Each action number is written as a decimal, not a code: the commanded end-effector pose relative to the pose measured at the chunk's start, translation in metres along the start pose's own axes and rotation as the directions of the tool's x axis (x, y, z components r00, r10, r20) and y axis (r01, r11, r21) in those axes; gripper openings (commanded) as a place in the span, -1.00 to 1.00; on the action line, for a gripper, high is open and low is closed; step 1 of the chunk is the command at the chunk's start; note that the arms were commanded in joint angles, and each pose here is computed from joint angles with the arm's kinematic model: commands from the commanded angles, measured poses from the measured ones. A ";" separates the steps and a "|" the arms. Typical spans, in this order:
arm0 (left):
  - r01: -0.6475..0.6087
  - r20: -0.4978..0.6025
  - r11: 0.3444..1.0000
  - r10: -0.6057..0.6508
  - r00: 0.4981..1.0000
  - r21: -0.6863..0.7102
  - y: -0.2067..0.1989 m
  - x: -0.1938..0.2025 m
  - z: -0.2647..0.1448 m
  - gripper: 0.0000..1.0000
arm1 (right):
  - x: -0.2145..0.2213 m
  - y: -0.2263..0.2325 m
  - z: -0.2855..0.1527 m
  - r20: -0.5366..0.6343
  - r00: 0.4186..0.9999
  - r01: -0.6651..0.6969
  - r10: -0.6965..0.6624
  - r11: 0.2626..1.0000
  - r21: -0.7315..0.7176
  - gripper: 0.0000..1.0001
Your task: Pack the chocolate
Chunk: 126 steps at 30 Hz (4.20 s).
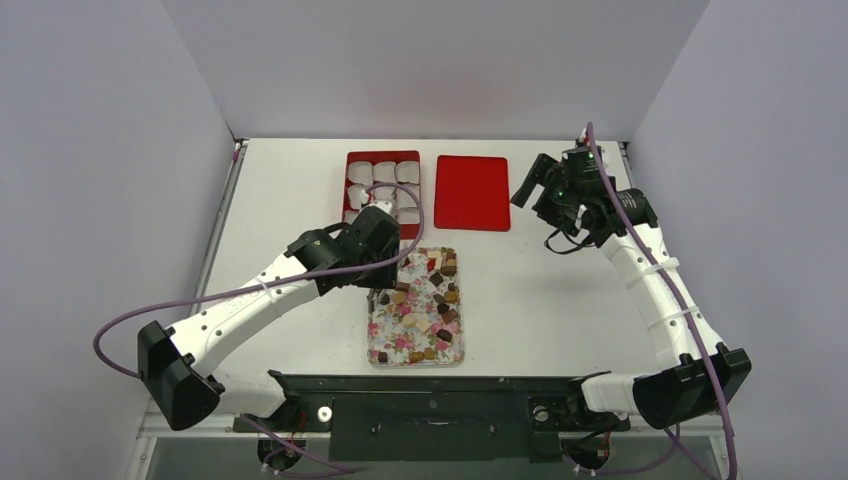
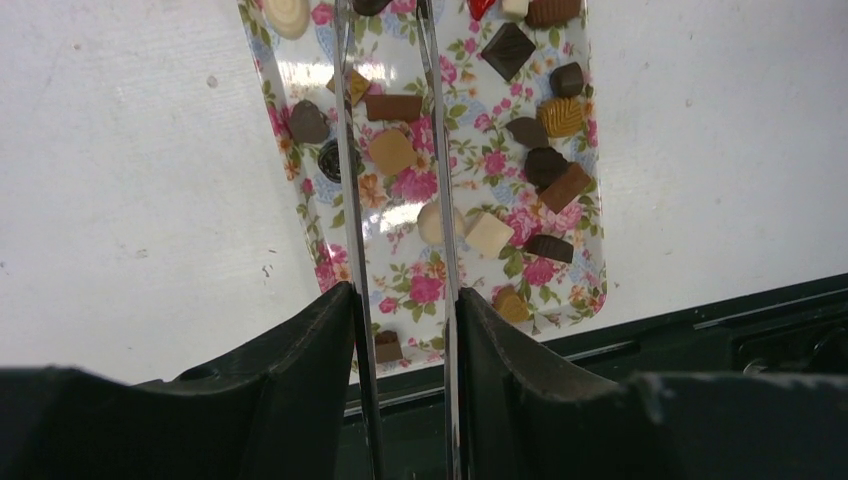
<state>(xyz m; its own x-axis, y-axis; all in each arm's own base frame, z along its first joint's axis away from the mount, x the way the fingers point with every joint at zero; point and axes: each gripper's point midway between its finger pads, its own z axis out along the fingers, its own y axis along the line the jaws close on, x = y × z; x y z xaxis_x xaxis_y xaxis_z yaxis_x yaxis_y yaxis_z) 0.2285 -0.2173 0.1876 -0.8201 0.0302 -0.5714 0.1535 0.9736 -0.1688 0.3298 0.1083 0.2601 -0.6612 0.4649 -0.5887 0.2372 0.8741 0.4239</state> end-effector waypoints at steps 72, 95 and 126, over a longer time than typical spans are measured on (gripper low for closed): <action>-0.047 -0.141 0.999 0.044 0.989 -0.018 -0.017 0.049 0.027 -0.30 | 0.011 -0.009 0.001 0.001 1.000 0.027 -0.027 1.000 0.013 0.71; 0.028 0.114 0.999 -0.030 0.993 0.026 -0.019 -0.076 -0.037 -0.42 | 0.006 -0.008 -0.002 0.014 0.999 0.028 -0.029 0.999 0.016 0.70; 0.221 0.209 0.936 -0.166 0.964 -0.274 0.096 -0.239 0.148 -0.40 | 0.007 -0.010 -0.005 -0.021 0.998 0.052 -0.051 0.998 0.039 0.70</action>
<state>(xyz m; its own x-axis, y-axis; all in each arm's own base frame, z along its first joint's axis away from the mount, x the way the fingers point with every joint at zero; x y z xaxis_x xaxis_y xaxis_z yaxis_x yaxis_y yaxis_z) 0.5009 -0.1648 0.1667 -0.7466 -0.1735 -0.6422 -0.1895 0.9809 -0.0447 0.3128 0.1055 0.2388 -0.7196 0.4131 -0.5582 0.2375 0.9018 0.3611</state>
